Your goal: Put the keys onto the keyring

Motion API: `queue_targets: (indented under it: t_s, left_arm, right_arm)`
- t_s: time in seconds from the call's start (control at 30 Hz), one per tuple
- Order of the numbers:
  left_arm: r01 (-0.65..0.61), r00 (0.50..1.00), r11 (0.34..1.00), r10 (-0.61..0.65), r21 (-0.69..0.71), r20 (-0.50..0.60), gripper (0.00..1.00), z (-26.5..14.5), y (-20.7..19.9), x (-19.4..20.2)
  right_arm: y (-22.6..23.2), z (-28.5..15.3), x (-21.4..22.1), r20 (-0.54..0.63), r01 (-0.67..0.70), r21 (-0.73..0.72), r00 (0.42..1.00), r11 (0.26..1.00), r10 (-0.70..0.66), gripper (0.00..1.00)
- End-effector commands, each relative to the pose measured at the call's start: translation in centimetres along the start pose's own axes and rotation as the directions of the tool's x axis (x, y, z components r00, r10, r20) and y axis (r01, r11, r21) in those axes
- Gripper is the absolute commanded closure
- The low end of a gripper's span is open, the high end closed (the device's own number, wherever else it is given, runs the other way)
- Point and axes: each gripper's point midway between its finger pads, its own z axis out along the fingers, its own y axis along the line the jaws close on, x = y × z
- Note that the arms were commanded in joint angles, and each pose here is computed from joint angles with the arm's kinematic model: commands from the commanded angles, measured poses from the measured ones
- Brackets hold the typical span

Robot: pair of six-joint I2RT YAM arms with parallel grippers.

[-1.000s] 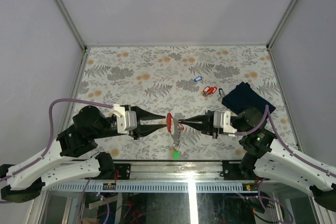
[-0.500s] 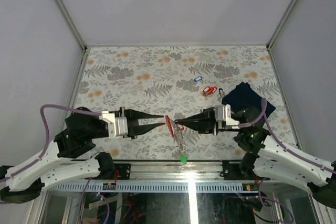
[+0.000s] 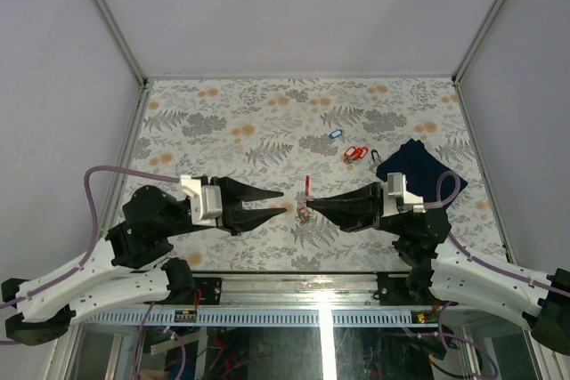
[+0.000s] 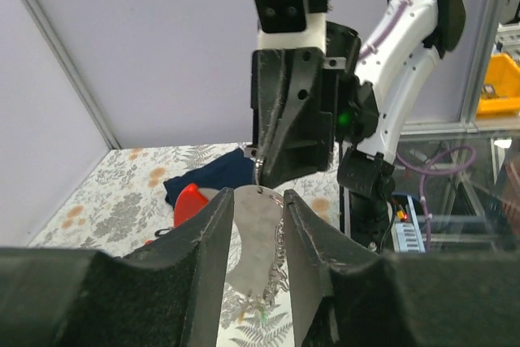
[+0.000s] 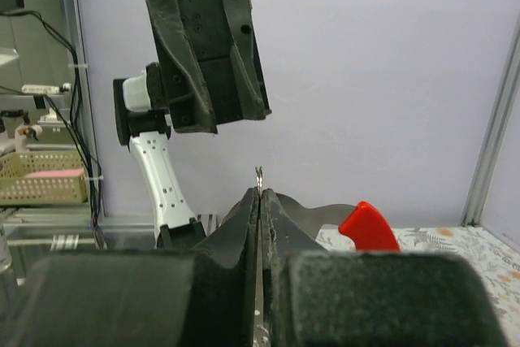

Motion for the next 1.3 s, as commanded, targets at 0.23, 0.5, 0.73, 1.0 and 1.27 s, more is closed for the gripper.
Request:
queue_targets:
  t_s: [0.23,0.5,0.73,1.0,1.27]
  left_arm:
    - [0.036,0.997,0.999,-0.039,0.038,0.060,0.71,2.7,0.3,-2.4]
    - [-0.010,0.998,0.989,0.002,0.147,0.058,0.72,2.6,-1.4,-3.0]
    - [-0.007,0.999,0.989,0.001,0.147,0.039,0.71,2.4,-1.4,-2.2]
    - [0.005,1.000,0.988,-0.002,0.152,-0.019,0.71,3.4,-1.2,-0.7]
    - [0.003,0.999,0.986,0.003,0.169,-0.034,0.76,3.5,-1.4,-0.3]
  right_arm:
    - [2.8,-0.1,-4.8,0.211,0.140,-0.125,0.971,0.982,-0.112,1.00]
    - [3.2,0.7,-4.1,0.167,0.156,-0.181,0.978,0.971,-0.126,1.00]
    - [2.8,0.8,-4.1,0.151,0.207,-0.165,0.971,0.964,-0.183,1.00]
    - [2.8,1.1,-4.5,0.157,0.236,-0.168,0.965,0.957,-0.210,1.00]
    - [2.8,1.0,-4.8,0.163,0.253,-0.165,0.960,0.953,-0.227,1.00]
